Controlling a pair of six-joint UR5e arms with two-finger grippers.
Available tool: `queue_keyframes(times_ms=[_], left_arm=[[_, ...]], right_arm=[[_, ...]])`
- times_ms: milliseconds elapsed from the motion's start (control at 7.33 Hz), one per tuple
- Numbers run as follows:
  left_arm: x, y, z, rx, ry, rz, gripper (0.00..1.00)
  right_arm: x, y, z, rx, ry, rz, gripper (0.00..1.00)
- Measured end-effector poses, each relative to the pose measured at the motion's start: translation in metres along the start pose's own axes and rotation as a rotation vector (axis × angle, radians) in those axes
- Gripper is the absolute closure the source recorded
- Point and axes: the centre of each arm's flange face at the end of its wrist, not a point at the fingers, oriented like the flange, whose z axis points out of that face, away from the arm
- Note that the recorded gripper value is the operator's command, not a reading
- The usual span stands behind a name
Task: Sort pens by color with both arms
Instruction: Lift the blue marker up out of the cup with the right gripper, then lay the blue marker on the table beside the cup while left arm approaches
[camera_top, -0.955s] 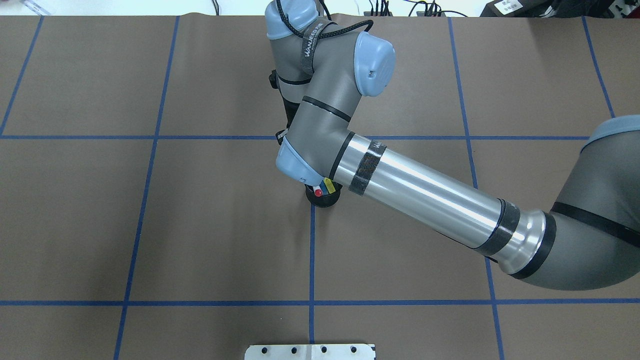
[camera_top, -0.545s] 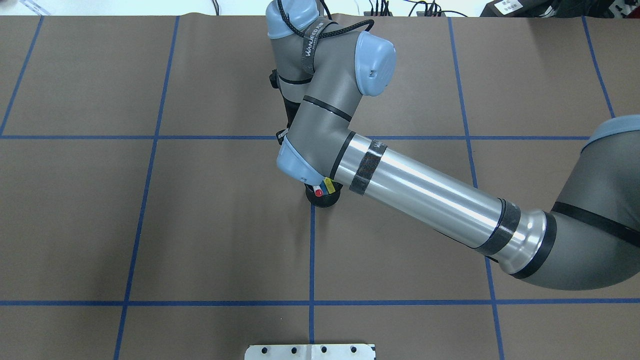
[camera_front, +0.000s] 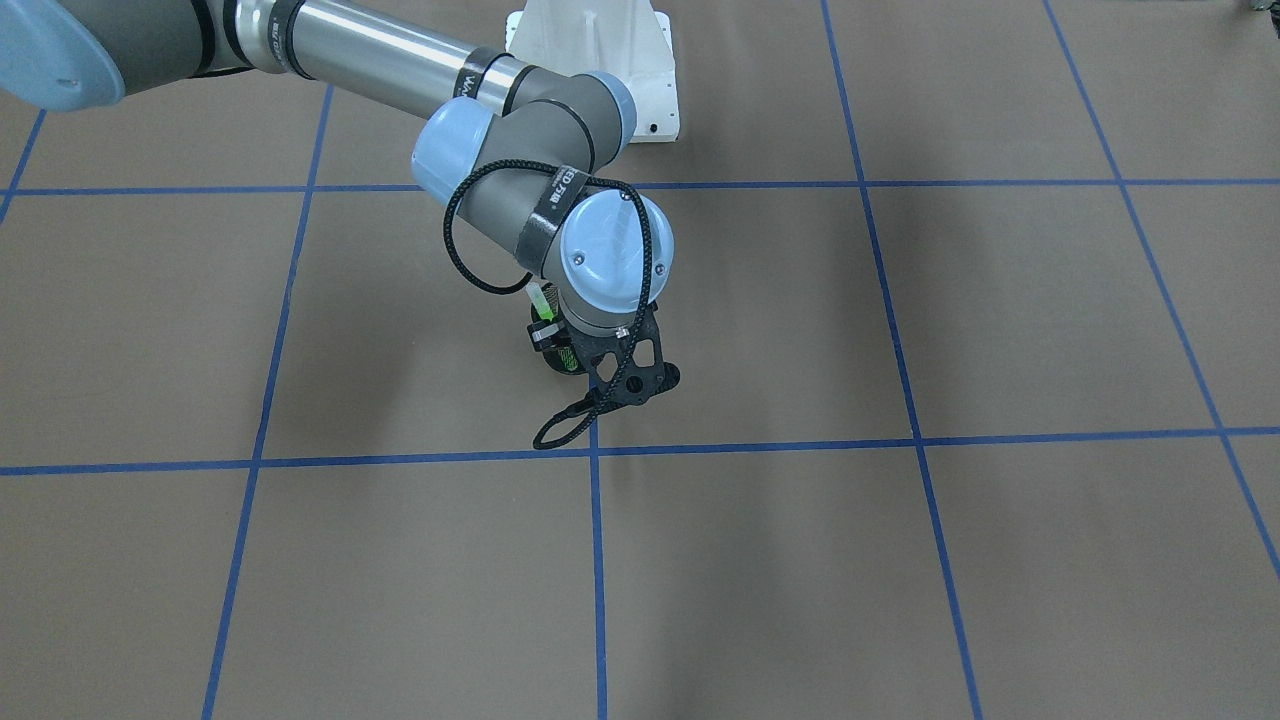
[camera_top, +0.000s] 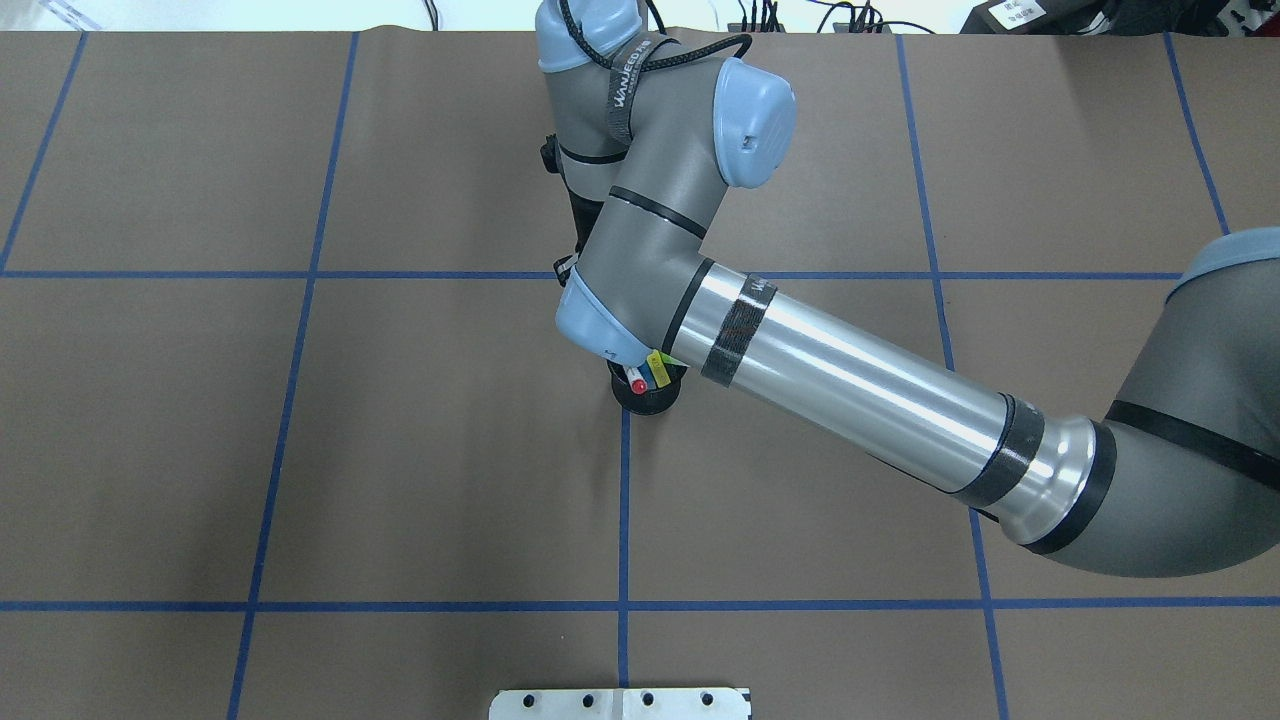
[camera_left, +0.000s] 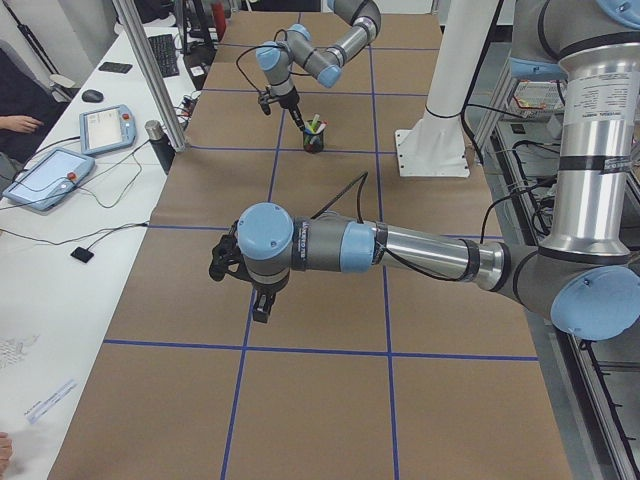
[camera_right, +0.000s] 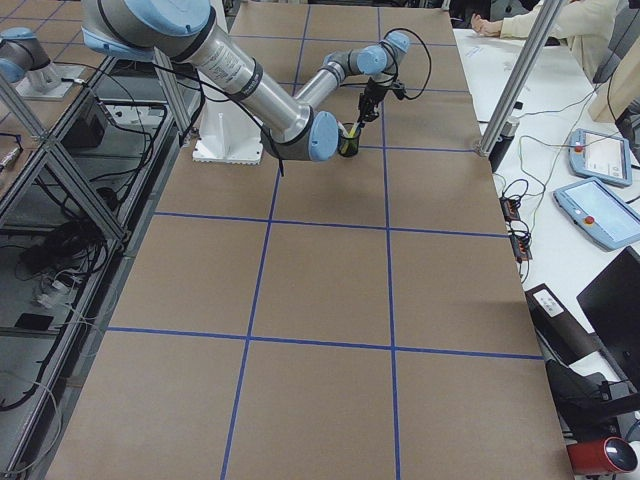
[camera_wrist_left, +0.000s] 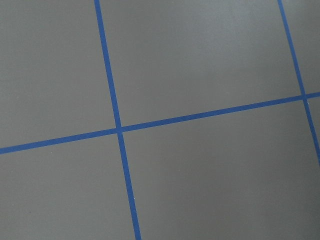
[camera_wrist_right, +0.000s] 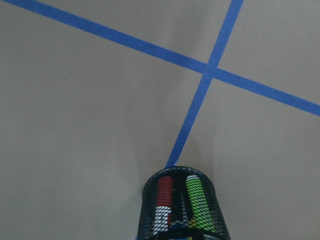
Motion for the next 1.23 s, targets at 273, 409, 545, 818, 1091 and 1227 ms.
queue_keyframes(times_ms=[273,409,545,818,1091,1227], left_arm=[[0.0,0.0,0.0,0.0,0.0,-0.001,0.0],[0.0,0.0,0.0,0.0,0.0,-0.001,0.0],[0.0,0.0,0.0,0.0,0.0,-0.001,0.0],[0.002,-0.002,-0.001,0.002,0.001,-0.003,0.0],[0.014,-0.012,-0.004,0.018,0.006,-0.037,0.0],[0.032,-0.024,-0.002,0.021,0.017,-0.065,0.0]], right_arm=[[0.007,-0.002,-0.019,0.017,-0.022,0.005,0.81],[0.011,-0.001,-0.033,0.03,-0.04,0.007,0.8],[0.016,0.0,-0.05,0.046,-0.06,0.009,0.8],[0.029,0.005,-0.093,0.096,-0.086,0.015,0.8],[0.052,0.017,-0.144,0.142,-0.11,0.045,0.8],[0.07,0.024,-0.166,0.161,-0.115,0.072,0.8]])
